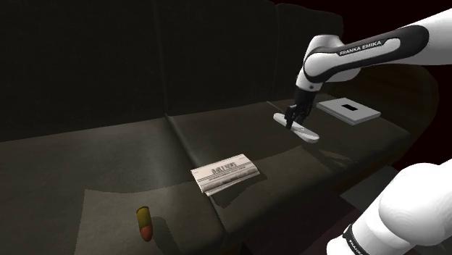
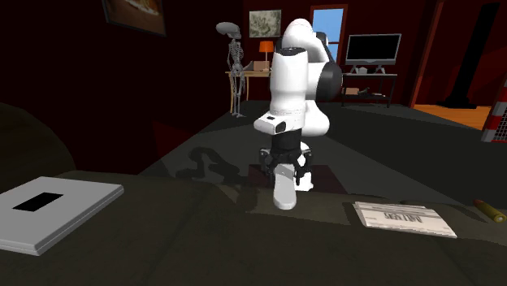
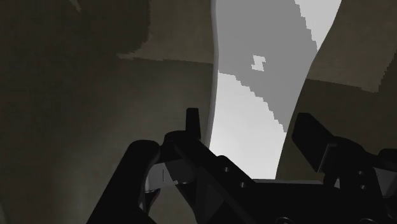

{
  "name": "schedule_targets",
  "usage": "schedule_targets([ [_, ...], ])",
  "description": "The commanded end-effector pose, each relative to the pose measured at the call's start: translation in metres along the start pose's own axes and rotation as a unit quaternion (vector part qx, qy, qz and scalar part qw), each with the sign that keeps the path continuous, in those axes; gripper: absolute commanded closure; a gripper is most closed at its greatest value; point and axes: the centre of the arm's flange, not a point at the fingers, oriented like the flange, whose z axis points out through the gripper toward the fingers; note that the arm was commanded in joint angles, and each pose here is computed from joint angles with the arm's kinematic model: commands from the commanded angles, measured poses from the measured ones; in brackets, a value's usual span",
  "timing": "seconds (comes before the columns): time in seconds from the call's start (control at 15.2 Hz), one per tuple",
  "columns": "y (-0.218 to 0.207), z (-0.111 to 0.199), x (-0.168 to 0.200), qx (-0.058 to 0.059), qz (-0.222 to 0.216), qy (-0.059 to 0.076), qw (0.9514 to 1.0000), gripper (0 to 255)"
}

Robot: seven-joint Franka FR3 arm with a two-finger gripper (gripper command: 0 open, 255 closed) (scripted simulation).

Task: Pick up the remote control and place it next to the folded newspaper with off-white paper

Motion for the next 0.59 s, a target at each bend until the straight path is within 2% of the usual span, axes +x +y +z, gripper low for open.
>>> schedule_targets([
  [0.0, -0.025, 0.002, -0.007, 0.000, 0.001, 0.000, 1.0000, 255],
  [0.33, -0.098, 0.002, -0.022, 0.000, 0.001, 0.000, 1.0000, 255],
  [0.53, -0.098, 0.018, -0.021, 0.000, 0.001, 0.000, 1.0000, 255],
])
